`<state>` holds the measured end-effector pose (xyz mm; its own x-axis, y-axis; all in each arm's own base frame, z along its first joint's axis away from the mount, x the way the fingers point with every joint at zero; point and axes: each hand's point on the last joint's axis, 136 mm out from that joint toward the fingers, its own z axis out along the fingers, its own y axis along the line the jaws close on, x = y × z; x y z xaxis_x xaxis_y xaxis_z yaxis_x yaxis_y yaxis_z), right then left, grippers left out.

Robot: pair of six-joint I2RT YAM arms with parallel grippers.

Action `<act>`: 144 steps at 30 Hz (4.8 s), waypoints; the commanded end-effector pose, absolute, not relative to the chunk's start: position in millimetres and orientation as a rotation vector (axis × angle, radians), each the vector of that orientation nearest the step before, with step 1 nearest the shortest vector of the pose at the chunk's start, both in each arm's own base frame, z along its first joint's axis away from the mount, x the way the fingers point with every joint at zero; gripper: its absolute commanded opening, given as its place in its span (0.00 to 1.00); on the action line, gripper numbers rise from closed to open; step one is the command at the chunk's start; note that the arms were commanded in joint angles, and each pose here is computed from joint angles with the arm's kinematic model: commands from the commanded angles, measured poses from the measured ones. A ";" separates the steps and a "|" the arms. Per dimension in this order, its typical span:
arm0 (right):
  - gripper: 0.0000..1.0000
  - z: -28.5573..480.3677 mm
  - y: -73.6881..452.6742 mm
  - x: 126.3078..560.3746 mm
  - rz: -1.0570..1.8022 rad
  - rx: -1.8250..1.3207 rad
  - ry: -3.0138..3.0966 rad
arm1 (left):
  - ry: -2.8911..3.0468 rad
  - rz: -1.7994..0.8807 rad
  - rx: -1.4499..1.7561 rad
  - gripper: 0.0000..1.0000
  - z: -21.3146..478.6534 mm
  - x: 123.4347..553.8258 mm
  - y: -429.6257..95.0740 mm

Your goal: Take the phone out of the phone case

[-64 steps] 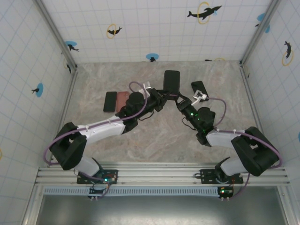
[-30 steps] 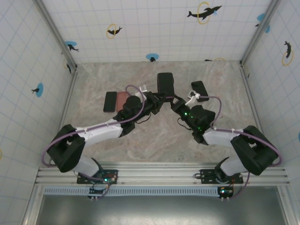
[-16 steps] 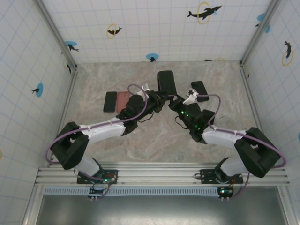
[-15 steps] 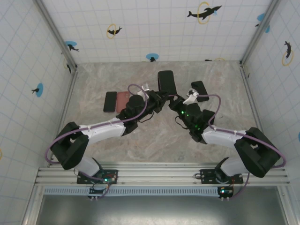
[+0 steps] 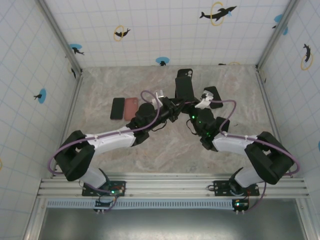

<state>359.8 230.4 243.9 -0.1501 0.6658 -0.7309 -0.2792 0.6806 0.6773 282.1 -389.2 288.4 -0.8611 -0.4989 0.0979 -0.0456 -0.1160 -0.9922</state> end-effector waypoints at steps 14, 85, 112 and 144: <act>0.00 219.8 212.6 369.6 1.037 0.484 1.628 | 2.002 -1.843 -0.370 0.00 272.3 290.1 -332.5; 0.00 121.8 269.2 323.7 1.384 0.648 1.873 | 2.366 -1.492 -0.780 0.29 42.1 379.5 -210.7; 0.00 92.6 279.2 327.3 1.321 0.629 1.957 | 2.448 -1.300 -0.896 0.50 23.1 364.7 -184.0; 0.00 31.9 326.8 392.8 1.142 0.693 2.022 | 2.386 -1.292 -0.704 0.67 95.1 361.3 -178.5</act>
<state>389.4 320.3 37.6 -0.6100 0.7285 -0.3118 0.0969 0.4591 0.8831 358.1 -179.9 81.3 -0.8141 -0.5804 -0.0201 -0.2988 0.4482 -0.8426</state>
